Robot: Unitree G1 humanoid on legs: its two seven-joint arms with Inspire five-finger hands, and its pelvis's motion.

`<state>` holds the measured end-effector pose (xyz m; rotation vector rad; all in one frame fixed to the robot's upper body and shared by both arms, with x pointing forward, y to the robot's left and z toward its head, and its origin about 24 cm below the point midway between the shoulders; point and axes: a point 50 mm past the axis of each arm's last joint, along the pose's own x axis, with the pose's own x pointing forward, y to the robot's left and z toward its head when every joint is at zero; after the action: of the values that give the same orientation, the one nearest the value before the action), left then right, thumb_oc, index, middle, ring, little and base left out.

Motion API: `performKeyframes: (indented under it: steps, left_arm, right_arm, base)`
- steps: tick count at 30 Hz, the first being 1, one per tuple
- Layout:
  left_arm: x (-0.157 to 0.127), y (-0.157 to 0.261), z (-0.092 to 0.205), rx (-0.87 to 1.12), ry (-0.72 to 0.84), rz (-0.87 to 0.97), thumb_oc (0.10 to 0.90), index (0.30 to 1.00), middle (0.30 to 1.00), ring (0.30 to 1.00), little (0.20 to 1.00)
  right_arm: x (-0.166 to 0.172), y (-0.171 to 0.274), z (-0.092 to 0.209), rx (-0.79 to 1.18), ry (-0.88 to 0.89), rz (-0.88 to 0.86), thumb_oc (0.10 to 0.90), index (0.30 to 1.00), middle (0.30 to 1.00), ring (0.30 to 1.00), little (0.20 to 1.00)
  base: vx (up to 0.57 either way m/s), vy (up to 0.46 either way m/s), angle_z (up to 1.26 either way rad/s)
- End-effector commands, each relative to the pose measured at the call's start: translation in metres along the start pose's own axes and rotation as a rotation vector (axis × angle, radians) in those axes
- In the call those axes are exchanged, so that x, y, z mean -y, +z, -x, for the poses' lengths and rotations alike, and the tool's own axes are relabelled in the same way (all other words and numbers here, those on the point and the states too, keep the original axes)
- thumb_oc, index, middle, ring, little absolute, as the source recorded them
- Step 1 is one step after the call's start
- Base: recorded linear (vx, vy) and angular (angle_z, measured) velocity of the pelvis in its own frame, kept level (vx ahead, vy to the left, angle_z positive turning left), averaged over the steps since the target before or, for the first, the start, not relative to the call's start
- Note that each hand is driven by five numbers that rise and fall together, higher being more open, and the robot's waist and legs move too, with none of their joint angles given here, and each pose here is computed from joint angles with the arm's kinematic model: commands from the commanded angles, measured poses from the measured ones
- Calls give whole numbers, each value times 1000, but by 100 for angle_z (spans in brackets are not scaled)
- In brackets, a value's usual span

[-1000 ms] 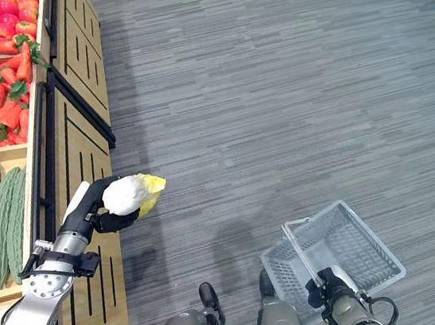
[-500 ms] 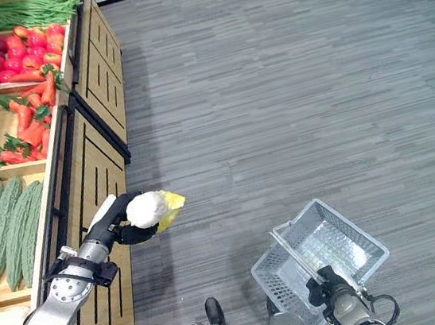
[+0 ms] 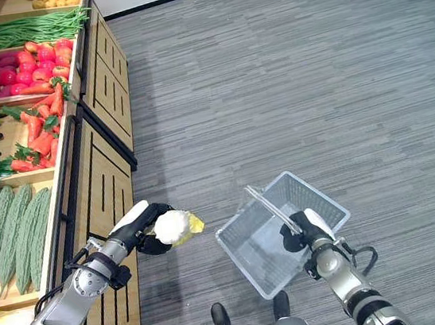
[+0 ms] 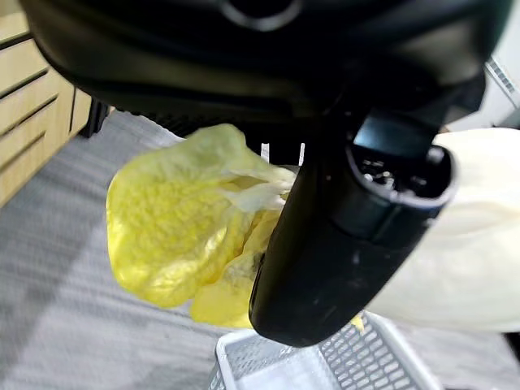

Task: Get the vegetables into the basket

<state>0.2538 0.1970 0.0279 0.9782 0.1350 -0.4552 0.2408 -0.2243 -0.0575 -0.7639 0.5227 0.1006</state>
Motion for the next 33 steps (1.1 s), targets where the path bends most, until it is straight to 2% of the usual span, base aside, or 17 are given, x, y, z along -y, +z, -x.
performKeyframes:
  steps: [1,4,6,12,15,23,24,25,26,27,33]
  left_arm:
    - [-34,30,-18,143,134,-156,400,300,300,300,300]
    - [-29,32,-23,146,115,-173,400,300,300,300,300]
    - [-10,37,-38,139,57,-196,400,300,300,300,300]
    - [28,32,-53,74,-46,-197,400,300,300,300,300]
    - [38,30,-60,44,-57,-186,400,300,300,300,300]
    - [60,25,-68,-17,-118,-213,400,300,300,300,300]
    - [72,23,-71,-48,-155,-233,400,300,300,300,300]
    - [72,23,-71,-47,-155,-232,400,300,300,300,300]
    - [76,21,-72,-62,-169,-234,431,344,344,344,344]
    - [76,22,-72,-61,-168,-234,900,1000,1000,1000,1000]
    - [90,28,-80,-70,-213,-266,900,1000,1000,1000,1000]
  right_arm:
    - [28,64,-9,279,-95,17,400,300,300,300,300]
    - [26,73,-8,315,-87,25,400,300,300,300,300]
    - [17,103,-2,441,-44,50,400,300,300,300,300]
    - [1,127,12,571,47,68,400,300,300,300,300]
    - [-4,140,22,649,80,67,400,300,300,300,300]
    - [-23,152,41,743,230,15,400,300,300,300,300]
    - [-33,155,48,757,308,-42,400,300,300,300,300]
    - [-33,155,48,757,308,-42,400,300,300,300,300]
    - [-34,157,50,769,322,-45,400,300,300,300,300]
    - [-33,157,50,769,322,-45,400,300,300,300,300]
    - [-40,171,58,818,409,-108,400,300,300,300,300]
  base:
    - [49,-19,-7]
    - [21,-12,-8]
    - [19,-23,-7]
    - [3,-7,-12]
    - [-10,-6,-10]
    - [-10,-4,-6]
    - [-23,1,-5]
    - [-34,4,-4]
    - [-11,3,-4]
    - [-33,5,-4]
    - [-23,1,-3]
